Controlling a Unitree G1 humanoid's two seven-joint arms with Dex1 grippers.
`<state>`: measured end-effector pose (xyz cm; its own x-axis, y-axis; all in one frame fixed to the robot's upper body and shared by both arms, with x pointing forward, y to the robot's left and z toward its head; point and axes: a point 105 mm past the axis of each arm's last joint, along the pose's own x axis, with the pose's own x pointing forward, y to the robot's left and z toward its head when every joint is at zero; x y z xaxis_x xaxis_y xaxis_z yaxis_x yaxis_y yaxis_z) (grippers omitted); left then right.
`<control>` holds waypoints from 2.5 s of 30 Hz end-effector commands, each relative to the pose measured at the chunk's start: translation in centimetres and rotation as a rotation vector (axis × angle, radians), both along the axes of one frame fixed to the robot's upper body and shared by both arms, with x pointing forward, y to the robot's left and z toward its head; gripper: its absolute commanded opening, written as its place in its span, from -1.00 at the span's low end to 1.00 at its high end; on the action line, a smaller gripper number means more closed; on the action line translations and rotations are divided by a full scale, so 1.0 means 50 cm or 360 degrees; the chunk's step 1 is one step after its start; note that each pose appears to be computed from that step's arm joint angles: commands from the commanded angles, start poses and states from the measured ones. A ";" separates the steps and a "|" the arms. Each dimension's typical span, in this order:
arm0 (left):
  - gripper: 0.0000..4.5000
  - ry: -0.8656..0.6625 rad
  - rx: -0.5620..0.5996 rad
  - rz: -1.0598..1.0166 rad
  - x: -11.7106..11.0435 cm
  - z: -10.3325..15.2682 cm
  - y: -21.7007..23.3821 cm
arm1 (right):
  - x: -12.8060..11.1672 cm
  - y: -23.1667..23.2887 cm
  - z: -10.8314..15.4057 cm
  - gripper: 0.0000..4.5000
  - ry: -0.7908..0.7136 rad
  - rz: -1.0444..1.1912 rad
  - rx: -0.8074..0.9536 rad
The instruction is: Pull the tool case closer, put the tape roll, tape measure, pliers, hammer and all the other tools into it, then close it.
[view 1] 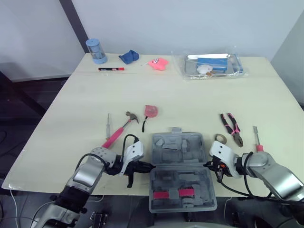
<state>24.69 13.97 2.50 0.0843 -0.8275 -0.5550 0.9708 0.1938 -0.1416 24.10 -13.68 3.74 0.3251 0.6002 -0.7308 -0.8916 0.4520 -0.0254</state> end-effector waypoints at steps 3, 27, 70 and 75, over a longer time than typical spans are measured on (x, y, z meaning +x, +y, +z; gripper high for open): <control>-0.96 -0.0031 -0.0037 -0.0067 -0.003 0.005 -0.021 | -0.008 0.012 0.015 -0.99 -0.0030 0.0061 0.0040; -0.96 -0.0188 -0.0168 0.0213 0.004 0.098 0.030 | -0.001 -0.085 0.055 -0.99 -0.0184 -0.0231 0.0060; 1.00 -0.0348 -0.0610 0.1142 -0.058 0.143 0.297 | -0.149 -0.323 0.184 0.92 -0.0728 -0.0768 0.0540; 1.00 -0.0360 -0.0730 0.0807 -0.028 0.197 0.209 | -0.069 -0.249 0.231 0.92 -0.0638 -0.0464 0.0404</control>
